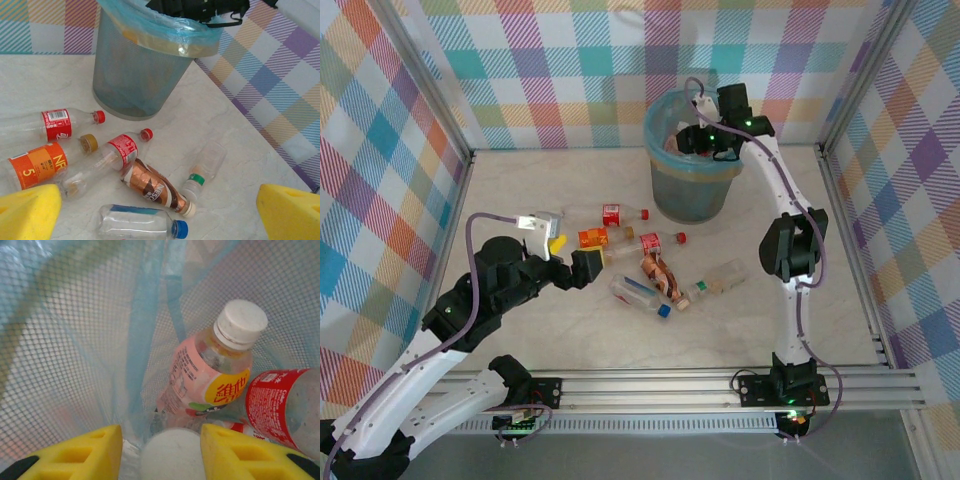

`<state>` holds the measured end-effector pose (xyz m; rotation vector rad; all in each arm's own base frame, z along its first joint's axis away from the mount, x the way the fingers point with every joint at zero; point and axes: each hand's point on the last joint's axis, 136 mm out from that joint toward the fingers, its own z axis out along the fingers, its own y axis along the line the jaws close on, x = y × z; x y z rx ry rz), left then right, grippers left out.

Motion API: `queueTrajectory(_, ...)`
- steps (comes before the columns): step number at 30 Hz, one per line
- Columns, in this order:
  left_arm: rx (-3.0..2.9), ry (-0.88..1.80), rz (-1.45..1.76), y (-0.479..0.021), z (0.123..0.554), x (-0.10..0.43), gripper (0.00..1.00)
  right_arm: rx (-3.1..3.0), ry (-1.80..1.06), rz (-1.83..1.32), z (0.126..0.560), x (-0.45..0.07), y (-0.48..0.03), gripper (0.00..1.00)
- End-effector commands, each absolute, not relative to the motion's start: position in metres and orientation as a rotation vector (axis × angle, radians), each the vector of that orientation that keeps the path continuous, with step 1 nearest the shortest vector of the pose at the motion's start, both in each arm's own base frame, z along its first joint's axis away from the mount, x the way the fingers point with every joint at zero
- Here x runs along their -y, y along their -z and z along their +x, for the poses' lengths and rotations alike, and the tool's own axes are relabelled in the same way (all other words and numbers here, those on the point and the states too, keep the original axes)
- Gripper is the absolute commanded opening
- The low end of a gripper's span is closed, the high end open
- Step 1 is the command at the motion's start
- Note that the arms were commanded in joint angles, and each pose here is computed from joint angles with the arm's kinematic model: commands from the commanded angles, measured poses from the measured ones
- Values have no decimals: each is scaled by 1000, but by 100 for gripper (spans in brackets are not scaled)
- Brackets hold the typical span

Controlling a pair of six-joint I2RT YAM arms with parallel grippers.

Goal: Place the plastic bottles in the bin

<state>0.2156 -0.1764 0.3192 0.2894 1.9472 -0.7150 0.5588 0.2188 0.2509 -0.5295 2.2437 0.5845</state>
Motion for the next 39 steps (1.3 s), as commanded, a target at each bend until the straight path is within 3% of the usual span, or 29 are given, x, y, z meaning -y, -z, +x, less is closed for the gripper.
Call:
queueTrajectory(1, -1981, 685, 288, -312, 219, 177, 100, -2186, -623, -555, 550, -222, -289, 51)
queueTrajectory(6, -2068, 645, 203, -299, 232, 177, 100, -2053, -643, -477, 537, -218, -359, 70)
queueTrajectory(16, -2366, 597, -396, -230, 248, 172, 99, -1937, -572, -379, 467, -200, -431, 71)
queueTrajectory(21, -2414, 656, -580, -195, 241, 205, 100, -1881, -602, -378, 412, -200, -427, 71)
queueTrajectory(27, -2509, 607, -704, -158, 235, 237, 100, -1920, -632, -345, 368, -189, -385, 71)
queueTrajectory(33, -2598, 590, -793, -124, 230, 268, 100, -1993, -600, -367, 348, -181, -347, 72)
queueTrajectory(39, -2695, 595, -843, -88, 225, 294, 100, -1981, -591, -384, 343, -179, -344, 74)
